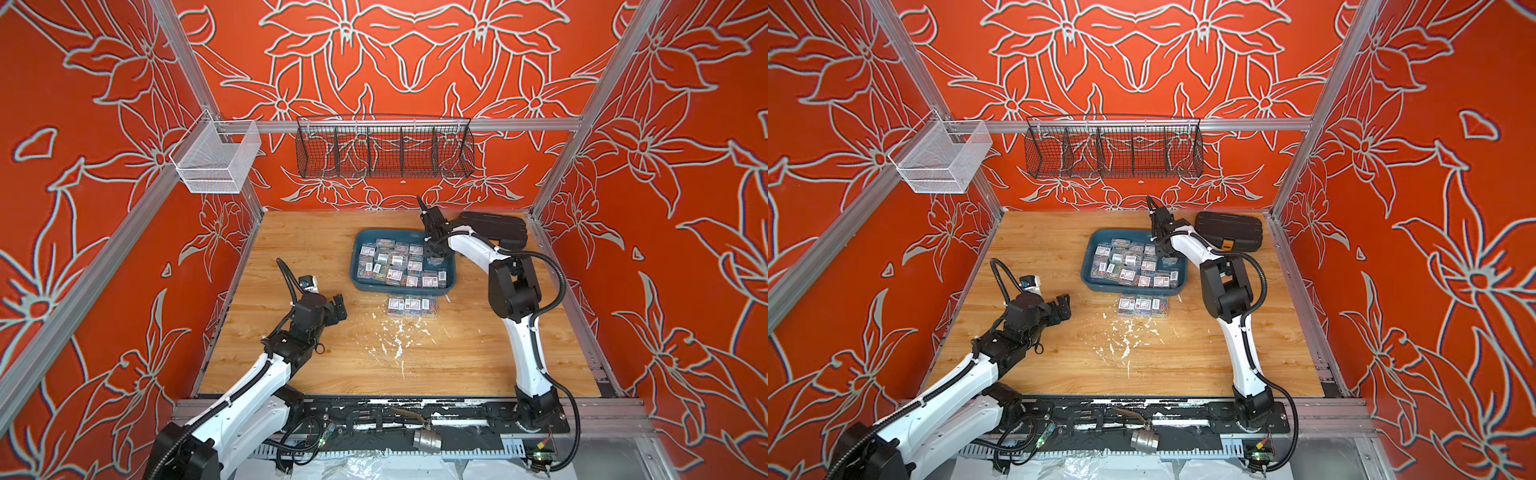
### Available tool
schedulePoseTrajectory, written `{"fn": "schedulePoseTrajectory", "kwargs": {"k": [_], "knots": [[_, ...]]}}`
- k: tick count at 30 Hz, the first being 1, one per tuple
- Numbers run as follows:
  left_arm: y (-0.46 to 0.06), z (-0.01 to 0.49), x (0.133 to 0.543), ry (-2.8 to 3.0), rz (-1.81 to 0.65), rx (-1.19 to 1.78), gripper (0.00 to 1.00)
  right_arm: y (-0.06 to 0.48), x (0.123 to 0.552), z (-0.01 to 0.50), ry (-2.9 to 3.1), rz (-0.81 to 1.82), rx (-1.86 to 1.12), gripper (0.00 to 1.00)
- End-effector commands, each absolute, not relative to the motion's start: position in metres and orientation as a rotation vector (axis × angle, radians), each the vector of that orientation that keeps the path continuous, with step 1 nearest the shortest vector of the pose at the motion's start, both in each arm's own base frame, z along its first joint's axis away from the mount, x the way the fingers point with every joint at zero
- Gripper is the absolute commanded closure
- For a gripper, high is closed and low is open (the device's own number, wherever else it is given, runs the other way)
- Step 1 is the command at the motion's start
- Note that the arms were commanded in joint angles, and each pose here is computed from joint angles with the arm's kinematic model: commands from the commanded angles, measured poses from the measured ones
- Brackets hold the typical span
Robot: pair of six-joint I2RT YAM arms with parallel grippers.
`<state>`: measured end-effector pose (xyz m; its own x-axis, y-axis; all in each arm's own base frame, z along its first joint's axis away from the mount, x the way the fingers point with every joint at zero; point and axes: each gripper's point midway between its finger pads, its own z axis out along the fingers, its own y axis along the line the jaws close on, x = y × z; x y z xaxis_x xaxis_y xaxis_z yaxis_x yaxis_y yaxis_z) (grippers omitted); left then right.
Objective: Take the paper clips out of the storage box
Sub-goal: Pick up the boxed paper clips from the storage box, then place the boxed paper clips at the center of the board.
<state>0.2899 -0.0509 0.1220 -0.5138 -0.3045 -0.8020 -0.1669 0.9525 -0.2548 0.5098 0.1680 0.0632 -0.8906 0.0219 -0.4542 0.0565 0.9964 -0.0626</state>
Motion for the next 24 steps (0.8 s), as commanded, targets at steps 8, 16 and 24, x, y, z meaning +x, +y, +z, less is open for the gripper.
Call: {"fn": "schedulePoseTrajectory", "kwargs": {"k": [8, 16, 24], "knots": [[-0.048, 0.122, 0.291, 2.122, -0.163, -0.356, 0.02, 0.158, 0.462, 0.147, 2.54, 0.078, 0.099, 0.55], [-0.046, 0.121, 0.292, 2.128, -0.15, -0.367, 0.02, 0.129, 0.395, 0.171, 2.449, 0.136, 0.164, 0.54], [-0.047, 0.119, 0.293, 2.138, -0.144, -0.368, 0.02, 0.096, 0.33, 0.166, 2.389, 0.153, 0.251, 0.54]]}}
